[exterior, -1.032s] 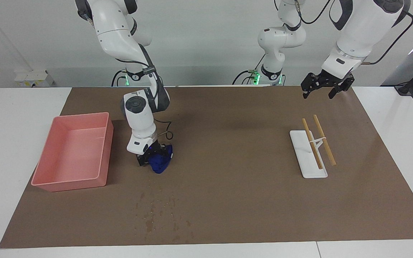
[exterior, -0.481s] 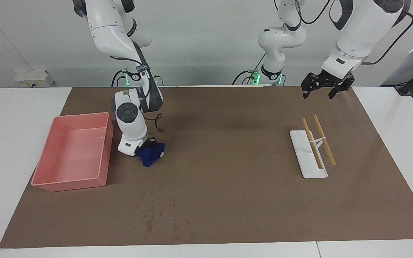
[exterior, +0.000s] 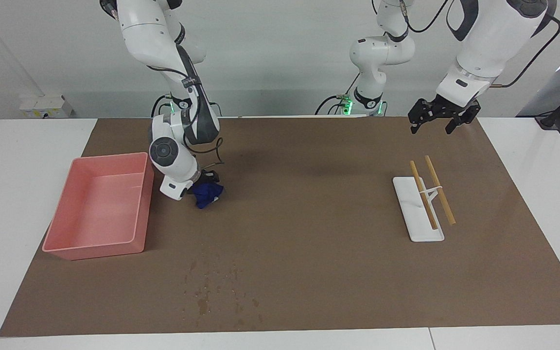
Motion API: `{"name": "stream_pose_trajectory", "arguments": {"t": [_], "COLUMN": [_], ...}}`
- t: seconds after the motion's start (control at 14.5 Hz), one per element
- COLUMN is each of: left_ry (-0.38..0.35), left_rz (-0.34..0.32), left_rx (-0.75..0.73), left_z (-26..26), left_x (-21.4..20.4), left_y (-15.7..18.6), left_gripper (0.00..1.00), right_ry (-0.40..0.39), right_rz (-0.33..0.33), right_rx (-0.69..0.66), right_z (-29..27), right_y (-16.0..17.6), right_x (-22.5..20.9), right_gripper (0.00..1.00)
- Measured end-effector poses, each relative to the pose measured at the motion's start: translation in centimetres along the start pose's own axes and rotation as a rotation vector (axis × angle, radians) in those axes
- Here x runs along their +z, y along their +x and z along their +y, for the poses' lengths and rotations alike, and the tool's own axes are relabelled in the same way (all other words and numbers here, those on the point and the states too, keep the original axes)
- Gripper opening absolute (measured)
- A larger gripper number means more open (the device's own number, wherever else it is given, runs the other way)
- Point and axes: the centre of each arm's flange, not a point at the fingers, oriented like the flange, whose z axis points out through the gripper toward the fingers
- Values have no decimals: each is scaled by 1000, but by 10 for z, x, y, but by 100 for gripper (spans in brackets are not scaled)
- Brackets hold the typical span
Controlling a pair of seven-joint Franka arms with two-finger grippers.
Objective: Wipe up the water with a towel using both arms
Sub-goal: 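Rub the towel over the wet streak with the right gripper, then carry the towel into the pink bin with the right gripper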
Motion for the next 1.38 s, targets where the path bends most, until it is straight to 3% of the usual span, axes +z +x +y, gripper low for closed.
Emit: {"name": "stream_pose_trajectory", "arguments": {"t": [0.41,0.89,1.1,1.38], "left_ry": [0,0,0,0], "left_rz": [0,0,0,0], "left_rx": [0,0,0,0], "left_z": [0,0,0,0], "left_x": [0,0,0,0], "left_y": [0,0,0,0], "left_gripper": [100,100,100,100], "right_ry": [5,-16,-39,-118], "right_rz": [23,69,88,132], "right_rx": [24,39,23,-74], "right_z": [-12,-14,26,103], "right_y": [-20,-83,-113,-125], "right_x": [-46,-163,-217,-239], "right_gripper": [3,3,3,3]}}
